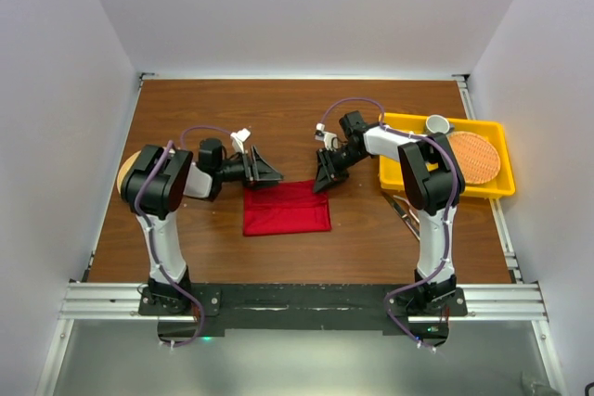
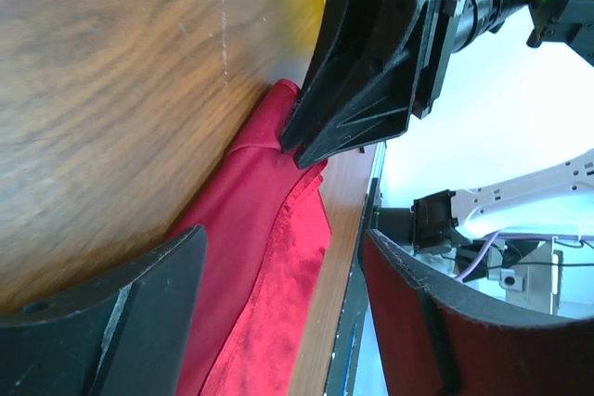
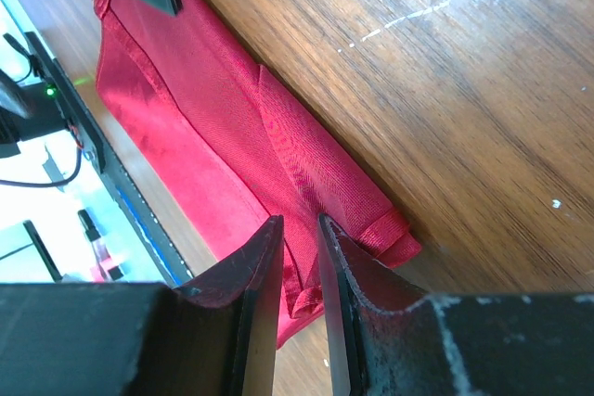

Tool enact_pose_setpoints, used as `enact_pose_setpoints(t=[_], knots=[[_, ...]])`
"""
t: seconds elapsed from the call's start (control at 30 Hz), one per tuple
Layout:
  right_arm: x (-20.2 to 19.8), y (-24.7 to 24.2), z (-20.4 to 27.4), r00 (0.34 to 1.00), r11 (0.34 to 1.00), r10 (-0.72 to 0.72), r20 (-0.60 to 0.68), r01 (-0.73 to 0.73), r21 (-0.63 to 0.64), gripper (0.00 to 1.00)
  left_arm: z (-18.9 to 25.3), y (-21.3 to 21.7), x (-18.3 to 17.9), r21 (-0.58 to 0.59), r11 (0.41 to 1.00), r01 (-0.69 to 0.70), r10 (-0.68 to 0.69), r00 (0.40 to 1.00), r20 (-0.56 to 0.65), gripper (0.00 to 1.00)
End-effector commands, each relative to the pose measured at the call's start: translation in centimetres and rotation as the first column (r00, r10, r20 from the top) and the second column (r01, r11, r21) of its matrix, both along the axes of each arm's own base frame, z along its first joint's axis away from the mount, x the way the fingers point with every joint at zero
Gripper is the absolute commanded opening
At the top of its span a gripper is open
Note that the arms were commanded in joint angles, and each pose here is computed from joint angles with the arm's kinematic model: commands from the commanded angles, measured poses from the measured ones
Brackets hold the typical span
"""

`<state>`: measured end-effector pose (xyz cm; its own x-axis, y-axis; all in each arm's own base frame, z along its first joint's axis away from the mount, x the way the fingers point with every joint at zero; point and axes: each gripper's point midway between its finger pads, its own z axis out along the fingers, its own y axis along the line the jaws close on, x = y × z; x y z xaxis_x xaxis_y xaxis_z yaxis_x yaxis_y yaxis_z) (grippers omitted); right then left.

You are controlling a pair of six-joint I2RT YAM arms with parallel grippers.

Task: Fold the napkin into a case and place the utensils inside
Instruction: Smooth out the 2/3-rectangle-folded napkin at the center of the board.

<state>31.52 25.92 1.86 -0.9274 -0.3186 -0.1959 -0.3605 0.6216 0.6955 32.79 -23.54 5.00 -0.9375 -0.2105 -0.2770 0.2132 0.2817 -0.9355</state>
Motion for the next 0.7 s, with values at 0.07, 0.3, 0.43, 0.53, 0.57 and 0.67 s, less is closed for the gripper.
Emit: enact_pose_setpoints(t=[0.07, 0.3, 0.43, 0.53, 0.57, 0.67], knots=[[0.6, -2.7, -4.6, 0.996, 0.984, 0.04, 0.081, -0.025, -0.178, 0.28, 2.1, 2.0, 1.7, 0.057, 0.998, -0.025, 0.016, 0.989, 0.144, 0.75], [0.8, -1.9, -3.8, 0.989, 0.986, 0.079, 0.123, -0.06, -0.153, 0.26, 7.7, -0.1, 1.3, 0.046, 0.998, 0.044, -0.056, 0.946, 0.319, 0.35], [0.4, -2.2, -4.1, 0.988, 0.984, 0.084, 0.127, -0.063, -0.165, 0.2, 7.4, -5.1, 1.3, 0.072, 0.996, 0.058, -0.077, 0.952, 0.295, 0.0], [0.3, -2.5, -4.2, 0.987, 0.983, 0.087, 0.133, -0.063, -0.172, 0.17, 6.0, -7.6, 2.0, 0.114, 0.993, 0.039, -0.065, 0.97, 0.235, 0.0], [0.2, -2.5, -4.2, 0.987, 0.983, 0.088, 0.135, -0.064, -0.174, 0.16, 5.2, -8.1, 2.2, 0.127, 0.991, 0.034, -0.061, 0.975, 0.214, 0.0], [0.2, -2.6, -4.4, 0.987, 0.982, 0.082, 0.136, -0.057, -0.179, 0.13, 2.9, -8.9, 2.6, 0.18, 0.983, 0.019, -0.046, 0.988, 0.146, 0.0]])
